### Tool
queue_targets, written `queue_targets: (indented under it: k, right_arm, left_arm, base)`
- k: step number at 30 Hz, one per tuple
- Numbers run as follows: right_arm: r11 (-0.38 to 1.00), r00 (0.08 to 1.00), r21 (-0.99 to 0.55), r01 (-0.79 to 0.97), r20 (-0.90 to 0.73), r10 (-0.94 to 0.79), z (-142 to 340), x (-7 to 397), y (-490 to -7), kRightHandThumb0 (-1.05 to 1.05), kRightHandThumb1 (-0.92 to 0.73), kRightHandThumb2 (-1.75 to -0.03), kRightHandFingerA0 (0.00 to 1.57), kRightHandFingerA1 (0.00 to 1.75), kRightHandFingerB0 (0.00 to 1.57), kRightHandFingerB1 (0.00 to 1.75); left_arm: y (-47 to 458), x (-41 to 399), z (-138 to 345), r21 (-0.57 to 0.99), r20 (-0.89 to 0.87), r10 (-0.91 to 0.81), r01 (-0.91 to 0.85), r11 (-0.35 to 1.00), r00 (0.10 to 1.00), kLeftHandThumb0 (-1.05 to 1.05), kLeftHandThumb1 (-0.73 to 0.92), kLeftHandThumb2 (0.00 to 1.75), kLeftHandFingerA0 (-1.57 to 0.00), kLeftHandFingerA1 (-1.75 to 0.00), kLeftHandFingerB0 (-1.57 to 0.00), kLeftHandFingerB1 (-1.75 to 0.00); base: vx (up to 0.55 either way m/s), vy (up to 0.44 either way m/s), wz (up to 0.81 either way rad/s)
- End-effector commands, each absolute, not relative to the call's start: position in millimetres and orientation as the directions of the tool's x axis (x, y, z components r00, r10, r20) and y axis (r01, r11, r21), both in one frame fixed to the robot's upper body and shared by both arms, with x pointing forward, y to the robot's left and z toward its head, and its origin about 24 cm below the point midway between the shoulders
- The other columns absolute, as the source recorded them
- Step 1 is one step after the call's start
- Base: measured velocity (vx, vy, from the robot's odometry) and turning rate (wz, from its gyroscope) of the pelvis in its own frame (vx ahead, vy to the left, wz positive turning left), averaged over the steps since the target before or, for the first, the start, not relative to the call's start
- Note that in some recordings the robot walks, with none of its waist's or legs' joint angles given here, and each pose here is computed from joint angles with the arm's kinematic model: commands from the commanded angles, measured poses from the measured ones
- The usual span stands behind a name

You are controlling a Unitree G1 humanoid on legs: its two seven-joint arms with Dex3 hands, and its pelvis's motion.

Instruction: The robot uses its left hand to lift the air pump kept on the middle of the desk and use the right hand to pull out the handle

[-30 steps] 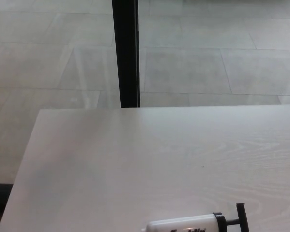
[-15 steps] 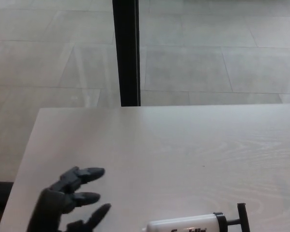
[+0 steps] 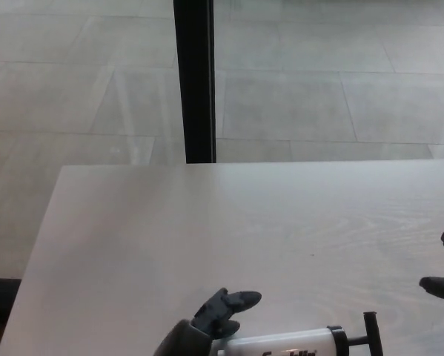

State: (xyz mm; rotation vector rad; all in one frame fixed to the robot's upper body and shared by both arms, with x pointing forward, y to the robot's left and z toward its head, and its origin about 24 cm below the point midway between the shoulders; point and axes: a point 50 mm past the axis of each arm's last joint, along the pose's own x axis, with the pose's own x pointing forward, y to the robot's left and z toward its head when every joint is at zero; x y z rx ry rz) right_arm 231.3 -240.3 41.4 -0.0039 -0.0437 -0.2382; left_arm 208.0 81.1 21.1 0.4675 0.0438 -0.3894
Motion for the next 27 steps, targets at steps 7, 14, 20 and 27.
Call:
queue_targets:
  k: [7,14,20,27]
  right_arm:
    - [0.966,0.961,-0.069,0.251,0.140,-0.239,56.7,219.4,-216.1,-0.73,-0.62,-0.95,0.76,1.02,0.68,0.67]
    - [0.964,0.955,-0.061,0.257,0.166,-0.244,60.8,218.5,-217.5,-0.68,-0.80,-0.66,0.74,1.17,0.73,0.59]
    - [0.964,0.958,-0.081,0.252,0.163,-0.237,59.5,216.0,-213.1,-0.67,-0.80,-0.65,0.73,1.14,0.72,0.59]
    - [0.967,0.957,-0.061,0.249,0.172,-0.235,59.1,212.4,-210.9,-0.67,-0.78,-0.64,0.75,1.17,0.76,0.58]
  left_arm:
    - [52.0,208.3,50.6,0.989,0.021,-0.436,-0.084,-0.125,0.900,-1.04,0.60,0.99,0.00,-0.24,-0.07,-0.23]
    - [51.6,213.7,50.8,0.973,0.040,-0.429,-0.132,-0.188,0.902,-0.97,0.56,0.93,0.00,-0.26,-0.05,-0.27]
    - [35.5,209.8,46.8,0.963,0.144,-0.459,-0.231,-0.139,0.877,-0.80,0.46,0.85,-0.09,-0.64,-0.18,-0.55]
    - [30.3,222.3,52.0,0.962,0.158,-0.497,-0.246,-0.117,0.853,-0.68,0.66,0.59,-0.80,-0.85,-0.54,-0.57]
  base:
    - [0.00,0.000,0.00]
    - [0.00,0.000,0.00]
    - [0.00,0.000,0.00]
    - [0.00,0.000,0.00]
